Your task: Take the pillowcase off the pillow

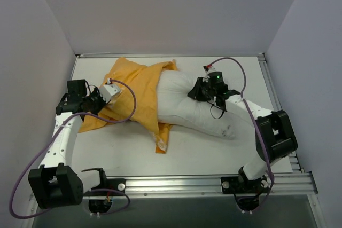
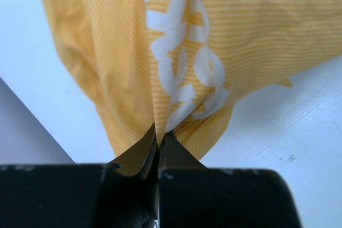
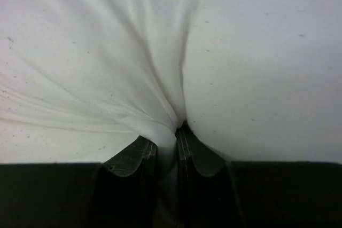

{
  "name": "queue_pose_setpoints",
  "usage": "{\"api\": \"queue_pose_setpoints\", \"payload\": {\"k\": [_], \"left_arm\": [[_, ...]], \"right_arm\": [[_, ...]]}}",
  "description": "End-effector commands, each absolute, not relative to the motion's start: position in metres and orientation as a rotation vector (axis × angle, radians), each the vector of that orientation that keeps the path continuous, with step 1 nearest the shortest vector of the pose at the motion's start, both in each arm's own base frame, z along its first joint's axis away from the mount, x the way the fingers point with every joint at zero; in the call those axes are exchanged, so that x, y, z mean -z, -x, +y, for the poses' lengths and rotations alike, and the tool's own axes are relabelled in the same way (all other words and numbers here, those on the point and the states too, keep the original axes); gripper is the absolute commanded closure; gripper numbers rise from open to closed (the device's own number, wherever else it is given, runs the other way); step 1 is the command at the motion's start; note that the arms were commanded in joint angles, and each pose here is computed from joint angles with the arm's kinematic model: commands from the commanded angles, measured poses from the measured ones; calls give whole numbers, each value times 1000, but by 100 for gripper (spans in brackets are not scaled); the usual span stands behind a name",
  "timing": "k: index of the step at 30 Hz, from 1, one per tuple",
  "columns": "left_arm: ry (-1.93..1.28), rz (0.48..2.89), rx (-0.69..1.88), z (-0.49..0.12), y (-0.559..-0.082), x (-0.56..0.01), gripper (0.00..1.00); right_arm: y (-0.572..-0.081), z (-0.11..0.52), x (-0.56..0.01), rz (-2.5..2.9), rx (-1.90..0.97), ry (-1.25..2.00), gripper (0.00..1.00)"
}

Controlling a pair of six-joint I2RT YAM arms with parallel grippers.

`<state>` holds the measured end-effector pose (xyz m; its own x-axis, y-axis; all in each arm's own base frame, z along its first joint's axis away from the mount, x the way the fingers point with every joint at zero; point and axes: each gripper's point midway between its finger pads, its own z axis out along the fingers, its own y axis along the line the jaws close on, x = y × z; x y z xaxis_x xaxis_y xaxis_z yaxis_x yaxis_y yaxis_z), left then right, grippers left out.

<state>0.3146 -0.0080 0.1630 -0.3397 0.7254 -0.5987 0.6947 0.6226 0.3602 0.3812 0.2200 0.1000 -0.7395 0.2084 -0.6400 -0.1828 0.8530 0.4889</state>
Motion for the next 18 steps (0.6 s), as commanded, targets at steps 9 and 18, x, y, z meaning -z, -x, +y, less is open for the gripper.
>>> {"api": "queue_pose_setpoints", "payload": {"k": [9, 18], "left_arm": [[-604, 1993, -721, 153, -351, -309, 98], [-231, 1642, -710, 206, -352, -485, 98]], "right_arm": [[-337, -12, -24, 2664, 342, -343, 100], [-342, -51, -43, 2662, 496, -329, 100]]}}
